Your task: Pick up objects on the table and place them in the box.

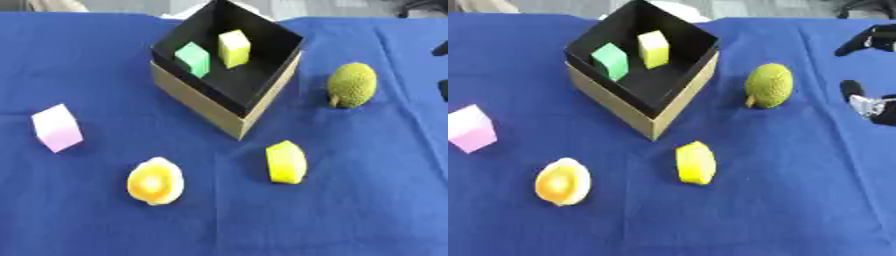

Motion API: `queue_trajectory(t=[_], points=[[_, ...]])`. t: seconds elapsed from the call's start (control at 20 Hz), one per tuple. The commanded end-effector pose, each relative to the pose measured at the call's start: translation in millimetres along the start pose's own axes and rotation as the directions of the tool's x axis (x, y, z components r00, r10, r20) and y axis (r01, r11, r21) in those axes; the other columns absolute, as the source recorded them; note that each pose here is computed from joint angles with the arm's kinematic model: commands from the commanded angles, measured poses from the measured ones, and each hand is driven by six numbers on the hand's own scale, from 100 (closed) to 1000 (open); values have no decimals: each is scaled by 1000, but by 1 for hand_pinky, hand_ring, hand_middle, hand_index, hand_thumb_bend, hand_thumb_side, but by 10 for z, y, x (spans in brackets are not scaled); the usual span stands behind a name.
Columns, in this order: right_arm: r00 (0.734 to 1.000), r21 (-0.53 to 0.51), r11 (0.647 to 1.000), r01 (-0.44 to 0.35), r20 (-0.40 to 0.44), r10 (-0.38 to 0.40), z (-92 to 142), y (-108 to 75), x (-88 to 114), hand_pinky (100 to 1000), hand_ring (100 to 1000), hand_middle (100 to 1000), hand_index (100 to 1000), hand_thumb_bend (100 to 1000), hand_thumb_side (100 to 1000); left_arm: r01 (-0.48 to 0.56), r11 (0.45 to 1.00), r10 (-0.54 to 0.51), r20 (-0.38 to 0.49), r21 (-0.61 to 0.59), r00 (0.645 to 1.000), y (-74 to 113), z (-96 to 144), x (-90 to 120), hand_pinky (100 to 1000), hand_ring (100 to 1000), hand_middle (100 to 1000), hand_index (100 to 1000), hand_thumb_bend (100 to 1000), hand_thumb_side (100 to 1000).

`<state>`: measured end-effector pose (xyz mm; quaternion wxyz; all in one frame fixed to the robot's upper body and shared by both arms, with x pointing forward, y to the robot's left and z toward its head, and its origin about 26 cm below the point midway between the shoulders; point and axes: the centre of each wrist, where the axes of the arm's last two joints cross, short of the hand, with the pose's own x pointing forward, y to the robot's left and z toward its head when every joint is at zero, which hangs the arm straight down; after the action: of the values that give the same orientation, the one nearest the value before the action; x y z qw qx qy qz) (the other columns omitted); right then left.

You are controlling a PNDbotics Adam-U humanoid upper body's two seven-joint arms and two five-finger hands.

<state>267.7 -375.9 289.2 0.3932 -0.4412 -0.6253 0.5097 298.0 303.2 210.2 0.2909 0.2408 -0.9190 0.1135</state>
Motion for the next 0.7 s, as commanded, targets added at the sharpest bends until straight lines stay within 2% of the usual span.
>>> queue_trajectory(t=[0.05,0.3,0.7], points=[[998,18,998,-67,-5,67,-26,-163,65,855,849,773,804,205,100,-4,1000,5,36,-13,999,3,-66,68,775,736,634,780,145,594],[996,79,993,-88,-26,90,-74,-223,123,858,857,784,811,303,100,-8,1000,8,39,-20,999,-6,-73,74,775,736,634,779,144,594],[994,121,989,-87,-57,94,-191,-294,40,858,856,782,809,308,100,-14,999,15,41,-32,999,-22,-79,82,775,736,634,773,140,594]])
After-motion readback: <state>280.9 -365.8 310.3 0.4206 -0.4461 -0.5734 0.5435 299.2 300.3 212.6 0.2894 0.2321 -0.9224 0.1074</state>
